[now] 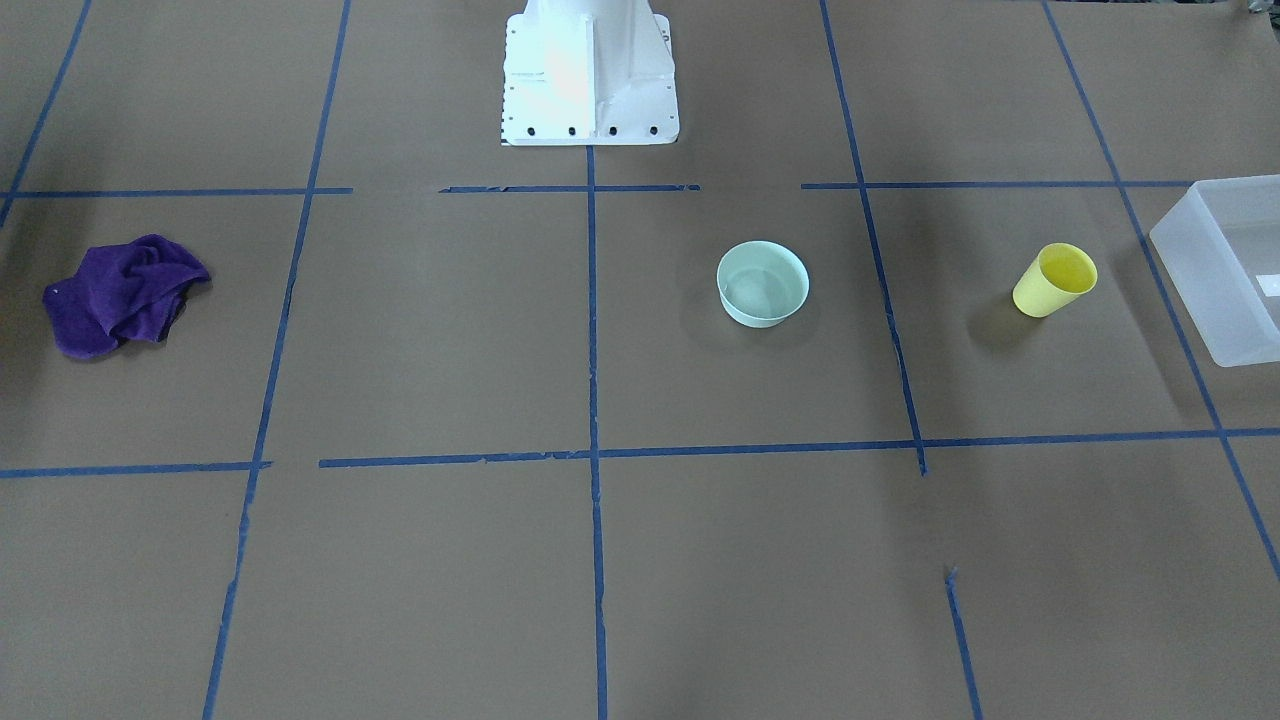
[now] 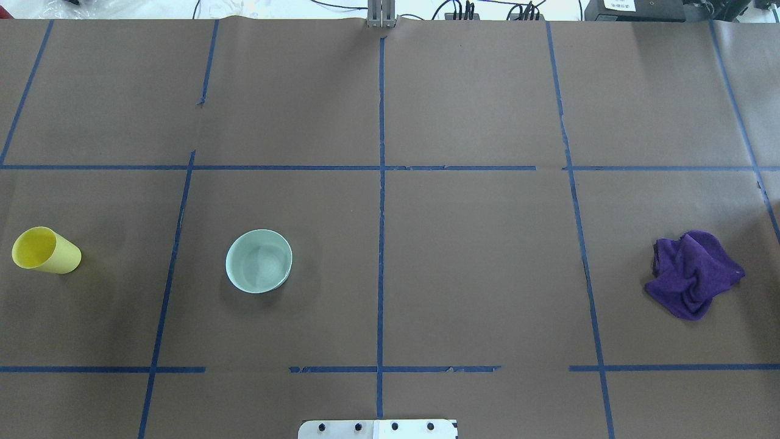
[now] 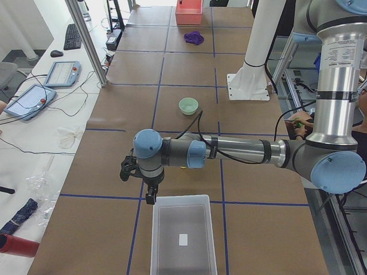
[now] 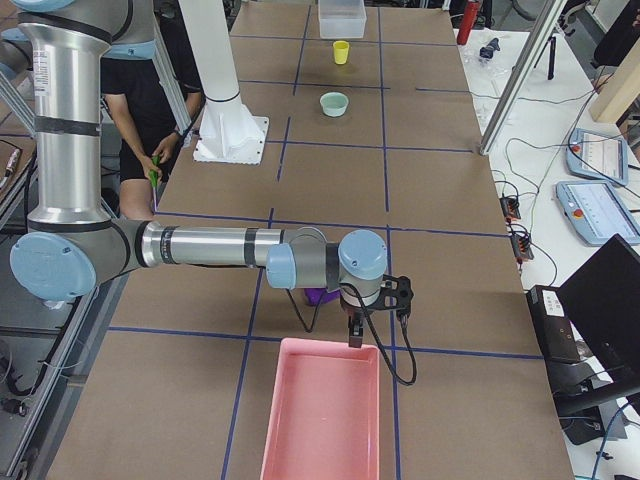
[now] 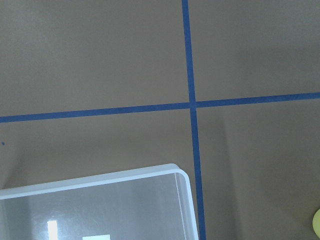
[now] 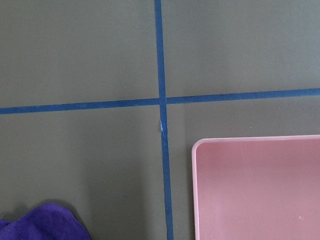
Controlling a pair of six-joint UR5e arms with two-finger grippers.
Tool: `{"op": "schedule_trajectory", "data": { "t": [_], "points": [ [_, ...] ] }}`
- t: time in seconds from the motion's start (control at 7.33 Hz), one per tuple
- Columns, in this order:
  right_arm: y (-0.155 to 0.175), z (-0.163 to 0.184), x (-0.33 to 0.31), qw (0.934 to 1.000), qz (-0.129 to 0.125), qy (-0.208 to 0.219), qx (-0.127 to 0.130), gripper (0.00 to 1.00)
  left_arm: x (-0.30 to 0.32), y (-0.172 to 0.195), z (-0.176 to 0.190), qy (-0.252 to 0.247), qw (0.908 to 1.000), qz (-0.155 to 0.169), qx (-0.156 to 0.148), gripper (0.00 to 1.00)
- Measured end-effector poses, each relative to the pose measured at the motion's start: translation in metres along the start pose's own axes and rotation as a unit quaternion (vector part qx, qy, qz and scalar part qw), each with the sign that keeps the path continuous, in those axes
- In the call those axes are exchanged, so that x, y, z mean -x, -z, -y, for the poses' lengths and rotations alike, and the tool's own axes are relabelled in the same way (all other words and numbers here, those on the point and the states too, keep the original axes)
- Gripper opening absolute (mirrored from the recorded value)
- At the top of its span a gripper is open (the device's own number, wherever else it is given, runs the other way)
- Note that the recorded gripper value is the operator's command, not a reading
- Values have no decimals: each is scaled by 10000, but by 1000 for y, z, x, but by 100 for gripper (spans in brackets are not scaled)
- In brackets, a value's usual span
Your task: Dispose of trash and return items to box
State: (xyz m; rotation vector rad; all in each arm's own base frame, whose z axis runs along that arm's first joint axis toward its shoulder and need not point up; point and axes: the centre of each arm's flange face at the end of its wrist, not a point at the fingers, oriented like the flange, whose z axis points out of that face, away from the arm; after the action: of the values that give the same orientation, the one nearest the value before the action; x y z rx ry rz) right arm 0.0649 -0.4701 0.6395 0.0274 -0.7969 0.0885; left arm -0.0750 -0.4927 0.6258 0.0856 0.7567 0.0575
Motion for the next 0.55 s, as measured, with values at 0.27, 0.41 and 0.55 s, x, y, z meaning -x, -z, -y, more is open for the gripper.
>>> {"op": "schedule_trajectory", "data": {
  "t": [0.27,0.41,0.55],
  "points": [
    [1,0,1,10000,-1,7,-10,100,-11,12,3,-75,9999,12,-117,100],
    [1,0,1,10000,2,11,-20,100,-23,23,6,-179,9996,18,-233,100],
    [3,0,3,10000,5,9,-33,100,-35,32,7,-294,9990,17,-335,100]
  ]
}}
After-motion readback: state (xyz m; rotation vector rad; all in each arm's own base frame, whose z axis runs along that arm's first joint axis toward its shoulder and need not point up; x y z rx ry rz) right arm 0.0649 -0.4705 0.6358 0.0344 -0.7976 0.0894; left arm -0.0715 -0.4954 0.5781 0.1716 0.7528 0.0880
